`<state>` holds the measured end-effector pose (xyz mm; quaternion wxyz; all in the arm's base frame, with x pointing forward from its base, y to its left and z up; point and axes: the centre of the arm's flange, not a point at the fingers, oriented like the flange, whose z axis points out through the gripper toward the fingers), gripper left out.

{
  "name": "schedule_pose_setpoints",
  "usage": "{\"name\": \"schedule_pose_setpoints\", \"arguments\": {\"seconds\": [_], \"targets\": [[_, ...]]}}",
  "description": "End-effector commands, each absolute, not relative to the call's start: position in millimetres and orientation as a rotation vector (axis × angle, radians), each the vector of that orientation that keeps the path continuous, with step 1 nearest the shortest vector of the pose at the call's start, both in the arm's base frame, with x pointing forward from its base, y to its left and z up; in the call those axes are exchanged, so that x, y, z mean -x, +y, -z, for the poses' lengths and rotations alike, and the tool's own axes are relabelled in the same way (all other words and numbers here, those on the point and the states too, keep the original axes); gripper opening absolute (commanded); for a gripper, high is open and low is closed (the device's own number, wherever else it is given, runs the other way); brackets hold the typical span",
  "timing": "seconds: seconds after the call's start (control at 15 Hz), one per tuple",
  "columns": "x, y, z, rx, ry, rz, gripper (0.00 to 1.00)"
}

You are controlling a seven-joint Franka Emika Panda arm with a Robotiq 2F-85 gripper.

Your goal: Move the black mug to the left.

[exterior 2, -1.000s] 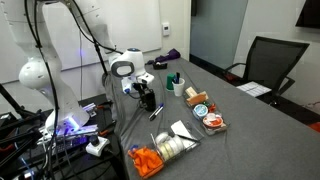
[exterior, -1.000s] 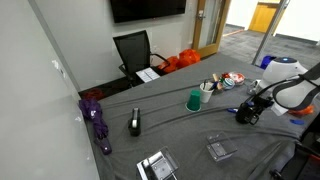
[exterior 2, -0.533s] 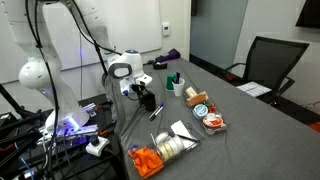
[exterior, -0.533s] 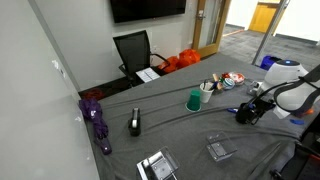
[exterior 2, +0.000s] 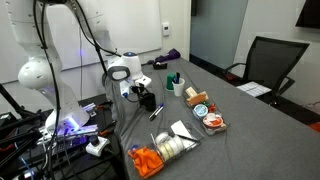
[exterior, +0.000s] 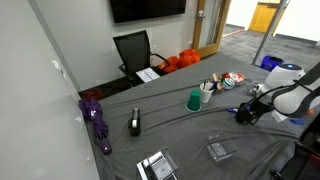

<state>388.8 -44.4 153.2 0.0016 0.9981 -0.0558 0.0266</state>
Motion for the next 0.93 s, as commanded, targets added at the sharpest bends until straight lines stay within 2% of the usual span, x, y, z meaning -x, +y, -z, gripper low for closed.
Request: {"name": "schedule_pose_setpoints", "arguments": {"seconds": [0.0, 0.07, 0.73, 0.8, 0.87], "targets": [[-386.1, -53.3, -136.5, -3.134, -0.166, -0.093, 0.75], [-385.3, -54.3, -134.9, -3.133, -0.172, -0.089, 0.74], [-376.5, -59.2, -130.5, -3.138, -0.175, -0.100, 0.03], [-375.9, -59.0, -131.8, -3.140, -0.170, -0.108, 0.01], [-374.7, -58.5, -135.0, -3.142, -0.165, -0.118, 0.03]]}}
